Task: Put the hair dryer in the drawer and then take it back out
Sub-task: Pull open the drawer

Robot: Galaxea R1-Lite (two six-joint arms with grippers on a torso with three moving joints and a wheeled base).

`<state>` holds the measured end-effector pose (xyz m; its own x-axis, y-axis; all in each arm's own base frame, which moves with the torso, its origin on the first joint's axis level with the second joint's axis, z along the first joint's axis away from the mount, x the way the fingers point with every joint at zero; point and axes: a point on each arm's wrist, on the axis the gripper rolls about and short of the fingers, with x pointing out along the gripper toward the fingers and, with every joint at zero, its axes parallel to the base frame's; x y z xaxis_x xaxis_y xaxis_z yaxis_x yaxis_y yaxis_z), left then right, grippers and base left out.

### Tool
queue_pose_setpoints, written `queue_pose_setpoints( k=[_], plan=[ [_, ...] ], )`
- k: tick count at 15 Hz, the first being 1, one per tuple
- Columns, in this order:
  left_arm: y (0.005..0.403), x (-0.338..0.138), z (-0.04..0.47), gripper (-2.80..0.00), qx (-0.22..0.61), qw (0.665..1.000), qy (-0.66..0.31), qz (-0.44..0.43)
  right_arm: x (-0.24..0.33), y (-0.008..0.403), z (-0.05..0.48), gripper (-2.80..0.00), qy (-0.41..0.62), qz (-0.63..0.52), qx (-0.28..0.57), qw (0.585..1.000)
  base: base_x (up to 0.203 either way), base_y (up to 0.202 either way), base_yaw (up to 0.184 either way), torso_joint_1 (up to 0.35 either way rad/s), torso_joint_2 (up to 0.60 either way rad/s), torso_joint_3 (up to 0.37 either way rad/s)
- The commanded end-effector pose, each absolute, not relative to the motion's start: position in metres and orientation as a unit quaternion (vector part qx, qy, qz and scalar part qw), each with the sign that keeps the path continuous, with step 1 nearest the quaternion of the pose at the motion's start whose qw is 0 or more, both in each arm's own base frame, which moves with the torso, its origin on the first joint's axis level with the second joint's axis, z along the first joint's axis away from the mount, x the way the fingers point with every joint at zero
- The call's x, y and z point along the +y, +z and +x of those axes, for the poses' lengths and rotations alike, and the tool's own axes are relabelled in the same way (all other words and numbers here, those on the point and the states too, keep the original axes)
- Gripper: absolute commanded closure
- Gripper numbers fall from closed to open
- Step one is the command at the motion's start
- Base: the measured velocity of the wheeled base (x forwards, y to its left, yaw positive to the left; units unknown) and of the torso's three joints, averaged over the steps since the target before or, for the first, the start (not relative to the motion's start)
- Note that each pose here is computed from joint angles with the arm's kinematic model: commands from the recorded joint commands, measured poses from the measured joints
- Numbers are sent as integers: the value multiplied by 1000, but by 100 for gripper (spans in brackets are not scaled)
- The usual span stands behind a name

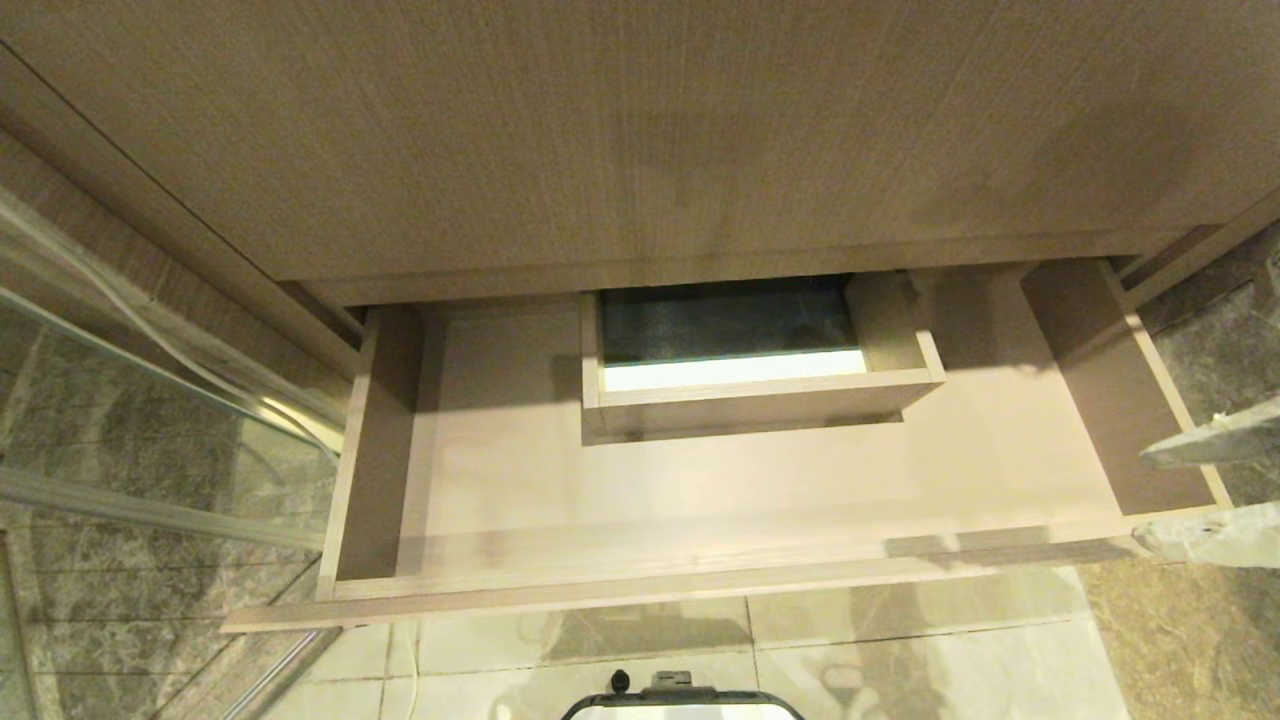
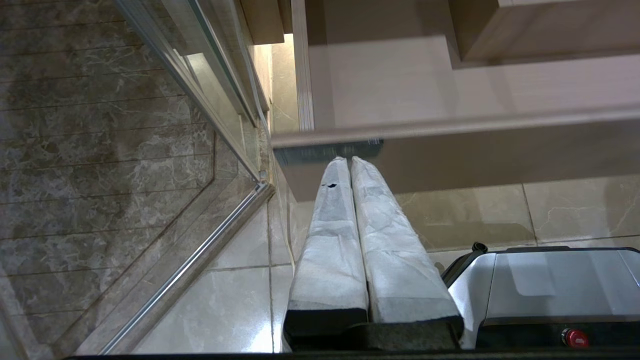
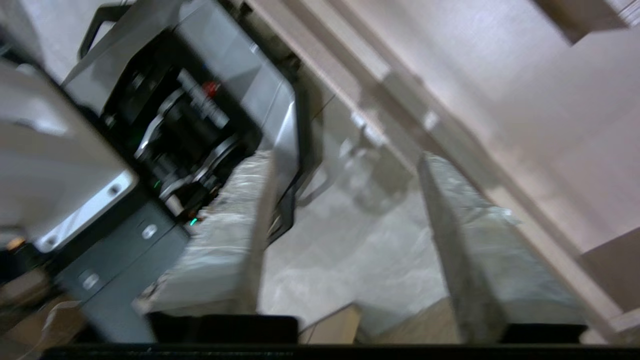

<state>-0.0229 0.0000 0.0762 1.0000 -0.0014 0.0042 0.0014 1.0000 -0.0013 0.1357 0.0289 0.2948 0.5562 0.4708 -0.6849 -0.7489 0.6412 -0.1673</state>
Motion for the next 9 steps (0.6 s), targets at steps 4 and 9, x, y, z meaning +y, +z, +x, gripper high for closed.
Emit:
queue_pose_setpoints(
  k=[4, 9],
  plan=[
    [76, 0, -23, 0, -2, 1000, -1, -1, 15, 303, 108, 0, 306, -186, 320, 877, 0, 0, 0, 0, 0, 0],
    [76, 0, -23, 0, -2, 1000, -1, -1, 8, 304, 87, 0, 237, -122, 330, 906, 0, 0, 0, 0, 0, 0]
  ],
)
